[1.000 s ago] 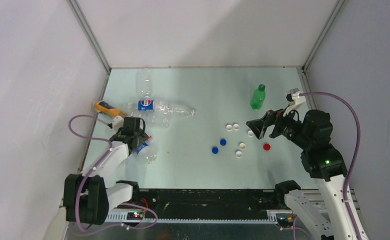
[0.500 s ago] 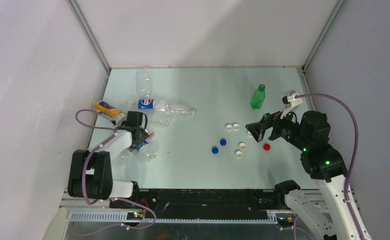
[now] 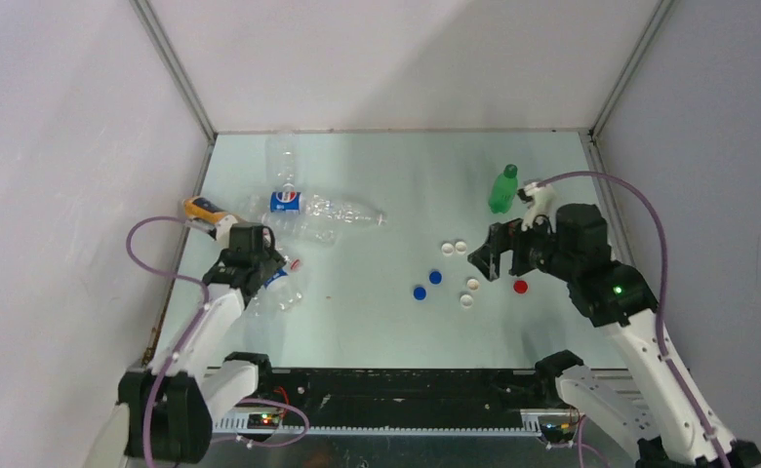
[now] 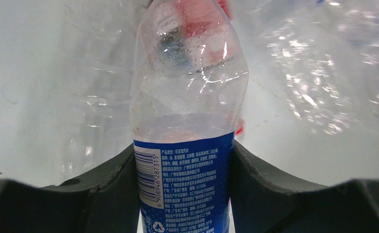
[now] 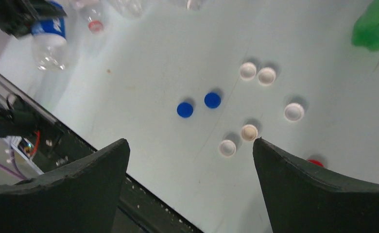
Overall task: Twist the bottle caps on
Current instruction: Pick up the plastic bottle at the center of the board.
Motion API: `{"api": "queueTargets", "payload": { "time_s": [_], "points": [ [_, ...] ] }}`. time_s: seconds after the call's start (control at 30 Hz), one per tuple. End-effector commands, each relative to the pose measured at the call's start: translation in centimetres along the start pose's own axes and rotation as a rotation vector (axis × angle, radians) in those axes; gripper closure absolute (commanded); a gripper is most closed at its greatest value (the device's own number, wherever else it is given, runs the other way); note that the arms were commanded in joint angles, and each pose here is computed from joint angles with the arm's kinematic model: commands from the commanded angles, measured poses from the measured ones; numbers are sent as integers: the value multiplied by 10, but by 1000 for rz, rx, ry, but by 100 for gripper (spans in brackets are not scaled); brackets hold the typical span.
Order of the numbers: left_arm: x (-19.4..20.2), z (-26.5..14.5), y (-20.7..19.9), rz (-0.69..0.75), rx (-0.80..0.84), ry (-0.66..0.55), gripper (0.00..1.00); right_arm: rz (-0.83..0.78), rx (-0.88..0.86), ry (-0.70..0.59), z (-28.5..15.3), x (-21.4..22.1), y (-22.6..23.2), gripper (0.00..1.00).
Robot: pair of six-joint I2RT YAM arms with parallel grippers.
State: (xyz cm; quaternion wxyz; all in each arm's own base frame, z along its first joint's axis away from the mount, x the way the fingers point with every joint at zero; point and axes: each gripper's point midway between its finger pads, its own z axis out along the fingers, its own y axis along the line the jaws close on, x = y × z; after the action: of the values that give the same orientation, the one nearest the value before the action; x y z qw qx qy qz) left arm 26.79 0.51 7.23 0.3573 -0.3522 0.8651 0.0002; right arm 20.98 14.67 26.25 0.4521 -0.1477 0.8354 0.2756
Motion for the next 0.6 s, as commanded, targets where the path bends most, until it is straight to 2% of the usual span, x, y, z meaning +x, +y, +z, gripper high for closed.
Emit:
{"api": "queueTargets", "payload": {
  "time_s": [0.0, 0.2, 0.33, 0.47, 0.57],
  "points": [
    [-12, -24, -13, 126, 164, -74, 60, -66, 90, 89, 7, 10, -6, 1],
    [-36, -86, -61, 328, 555, -297, 61, -100, 139, 254, 39, 41, -2, 1],
    [-38, -123, -84, 509, 773, -428, 60, -89, 181, 351, 58, 56, 0, 2],
    [-35, -154, -99, 700, 932, -557, 58, -72, 227, 440, 79, 75, 1, 6],
    [-33, -166, -104, 855, 985, -640, 57, -45, 244, 482, 94, 88, 5, 9]
  ]
}}
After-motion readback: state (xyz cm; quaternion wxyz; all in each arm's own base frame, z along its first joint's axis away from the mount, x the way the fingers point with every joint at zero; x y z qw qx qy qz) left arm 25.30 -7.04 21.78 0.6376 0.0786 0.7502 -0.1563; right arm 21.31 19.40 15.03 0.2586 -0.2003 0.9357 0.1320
